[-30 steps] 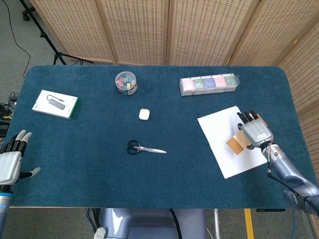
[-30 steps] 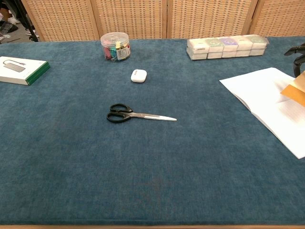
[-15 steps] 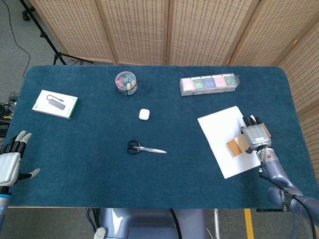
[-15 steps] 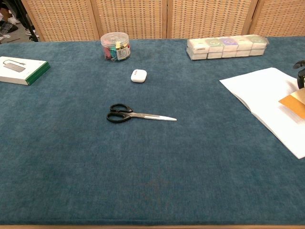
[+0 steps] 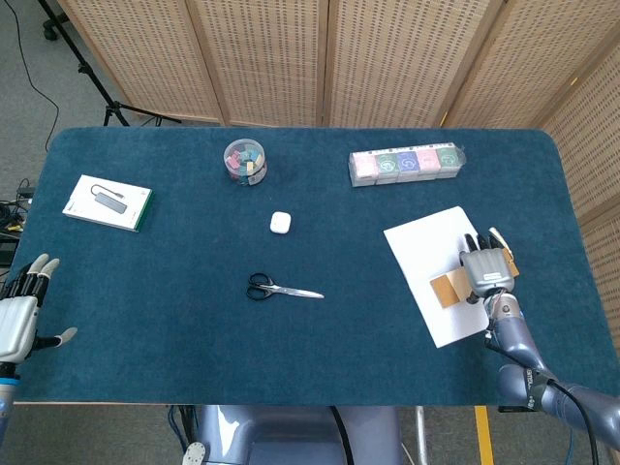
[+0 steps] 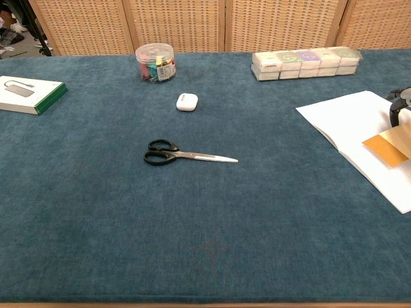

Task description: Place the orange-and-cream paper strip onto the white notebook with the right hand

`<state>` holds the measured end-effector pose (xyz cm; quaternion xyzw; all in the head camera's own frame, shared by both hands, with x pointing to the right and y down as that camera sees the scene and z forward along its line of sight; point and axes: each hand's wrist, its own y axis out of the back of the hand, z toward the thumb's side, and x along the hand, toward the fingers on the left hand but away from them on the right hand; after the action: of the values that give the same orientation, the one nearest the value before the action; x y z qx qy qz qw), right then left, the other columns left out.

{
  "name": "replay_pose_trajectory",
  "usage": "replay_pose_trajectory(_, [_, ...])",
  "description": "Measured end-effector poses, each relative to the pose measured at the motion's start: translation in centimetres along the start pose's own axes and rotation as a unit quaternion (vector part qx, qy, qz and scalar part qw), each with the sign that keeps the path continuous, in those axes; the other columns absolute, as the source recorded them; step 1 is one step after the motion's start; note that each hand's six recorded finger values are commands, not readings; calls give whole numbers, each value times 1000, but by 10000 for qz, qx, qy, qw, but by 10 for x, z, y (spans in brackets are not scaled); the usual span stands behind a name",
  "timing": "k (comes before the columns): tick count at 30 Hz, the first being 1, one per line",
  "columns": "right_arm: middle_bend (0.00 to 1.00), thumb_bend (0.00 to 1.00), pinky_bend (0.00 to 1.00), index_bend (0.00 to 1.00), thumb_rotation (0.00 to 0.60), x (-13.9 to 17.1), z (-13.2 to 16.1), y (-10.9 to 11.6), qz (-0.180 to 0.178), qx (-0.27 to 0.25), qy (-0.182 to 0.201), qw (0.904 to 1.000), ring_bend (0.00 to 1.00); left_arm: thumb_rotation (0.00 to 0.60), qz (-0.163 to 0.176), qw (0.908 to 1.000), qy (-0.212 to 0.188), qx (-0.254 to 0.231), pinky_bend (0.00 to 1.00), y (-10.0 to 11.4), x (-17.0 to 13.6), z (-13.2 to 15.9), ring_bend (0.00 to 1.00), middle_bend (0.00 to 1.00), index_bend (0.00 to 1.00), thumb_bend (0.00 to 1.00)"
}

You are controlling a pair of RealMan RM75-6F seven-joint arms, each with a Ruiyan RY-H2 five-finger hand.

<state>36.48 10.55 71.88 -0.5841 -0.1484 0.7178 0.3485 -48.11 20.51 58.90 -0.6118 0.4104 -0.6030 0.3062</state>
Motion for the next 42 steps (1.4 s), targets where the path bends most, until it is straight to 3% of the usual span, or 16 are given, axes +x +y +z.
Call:
replay_pose_trajectory(23, [30, 106, 59, 509, 600, 1, 33, 3, 38, 454, 195, 9988, 0, 600, -1, 10000, 44, -19, 170, 2, 0, -3, 0, 0, 0, 0])
replay_pose_trajectory(42, [30, 107, 79, 509, 600, 1, 32, 6, 164, 143, -209, 9995, 0, 600, -16, 10000, 64, -43, 170, 2, 0, -5, 0, 0, 0, 0])
